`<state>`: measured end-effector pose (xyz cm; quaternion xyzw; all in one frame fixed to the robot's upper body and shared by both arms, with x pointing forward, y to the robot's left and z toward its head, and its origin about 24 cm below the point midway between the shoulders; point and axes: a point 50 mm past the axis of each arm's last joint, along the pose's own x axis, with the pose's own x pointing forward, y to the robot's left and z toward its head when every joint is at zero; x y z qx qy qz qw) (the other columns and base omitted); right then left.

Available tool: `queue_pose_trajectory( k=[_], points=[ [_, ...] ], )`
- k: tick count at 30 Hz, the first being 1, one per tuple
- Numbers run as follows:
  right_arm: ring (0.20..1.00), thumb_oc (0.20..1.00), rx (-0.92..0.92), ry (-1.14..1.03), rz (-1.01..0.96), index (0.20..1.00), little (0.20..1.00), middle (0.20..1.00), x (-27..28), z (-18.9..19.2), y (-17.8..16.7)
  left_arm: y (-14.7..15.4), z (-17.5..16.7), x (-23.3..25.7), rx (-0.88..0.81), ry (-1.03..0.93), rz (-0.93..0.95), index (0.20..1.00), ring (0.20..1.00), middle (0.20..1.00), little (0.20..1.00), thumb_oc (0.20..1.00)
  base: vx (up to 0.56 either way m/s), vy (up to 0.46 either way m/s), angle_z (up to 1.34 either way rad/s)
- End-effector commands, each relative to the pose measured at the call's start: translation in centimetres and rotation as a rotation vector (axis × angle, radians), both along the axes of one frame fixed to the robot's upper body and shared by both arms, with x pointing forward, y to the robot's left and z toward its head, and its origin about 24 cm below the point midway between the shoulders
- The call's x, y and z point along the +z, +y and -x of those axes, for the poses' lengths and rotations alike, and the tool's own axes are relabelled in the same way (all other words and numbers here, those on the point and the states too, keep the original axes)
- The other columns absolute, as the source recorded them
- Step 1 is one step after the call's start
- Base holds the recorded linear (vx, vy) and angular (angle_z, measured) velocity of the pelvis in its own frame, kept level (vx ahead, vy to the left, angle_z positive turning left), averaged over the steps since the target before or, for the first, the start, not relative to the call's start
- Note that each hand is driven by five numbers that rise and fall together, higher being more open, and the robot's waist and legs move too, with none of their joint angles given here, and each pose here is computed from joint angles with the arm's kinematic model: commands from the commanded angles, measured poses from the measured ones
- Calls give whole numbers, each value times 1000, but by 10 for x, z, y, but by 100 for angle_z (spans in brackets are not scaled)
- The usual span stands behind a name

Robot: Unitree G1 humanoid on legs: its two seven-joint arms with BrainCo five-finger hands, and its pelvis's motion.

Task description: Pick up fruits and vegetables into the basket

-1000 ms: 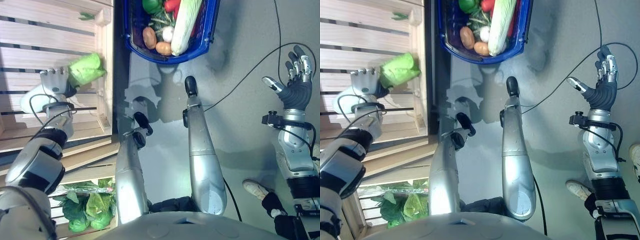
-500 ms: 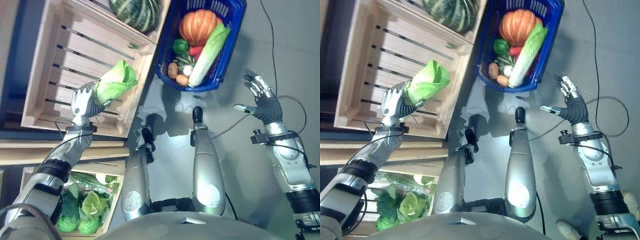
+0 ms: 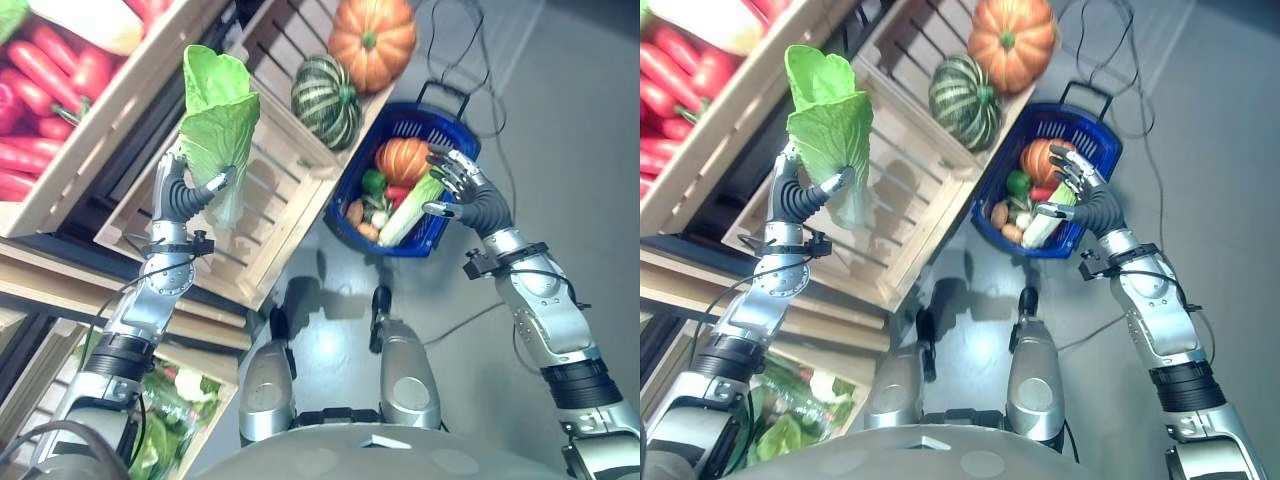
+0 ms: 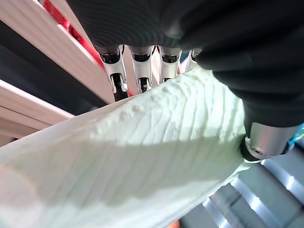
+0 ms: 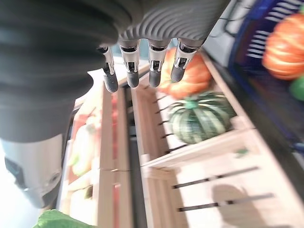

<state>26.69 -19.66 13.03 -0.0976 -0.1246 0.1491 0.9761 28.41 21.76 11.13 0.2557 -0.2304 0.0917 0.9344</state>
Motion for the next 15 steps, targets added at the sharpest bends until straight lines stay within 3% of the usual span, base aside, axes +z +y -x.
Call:
queue_pose_trajectory(
  k=[1,15],
  points=[
    [1000,1000,48,-55,-7,1000,1000,1000,14,3,21,-6,9,14,-90,-66,103,200,200,200,200,200,107,-61,8],
    [1000,1000,207,15,0,1000,1000,1000,50,-26,92,-64,-4,32,-283,-86,26,200,200,200,200,200,41,-18,9]
  ],
)
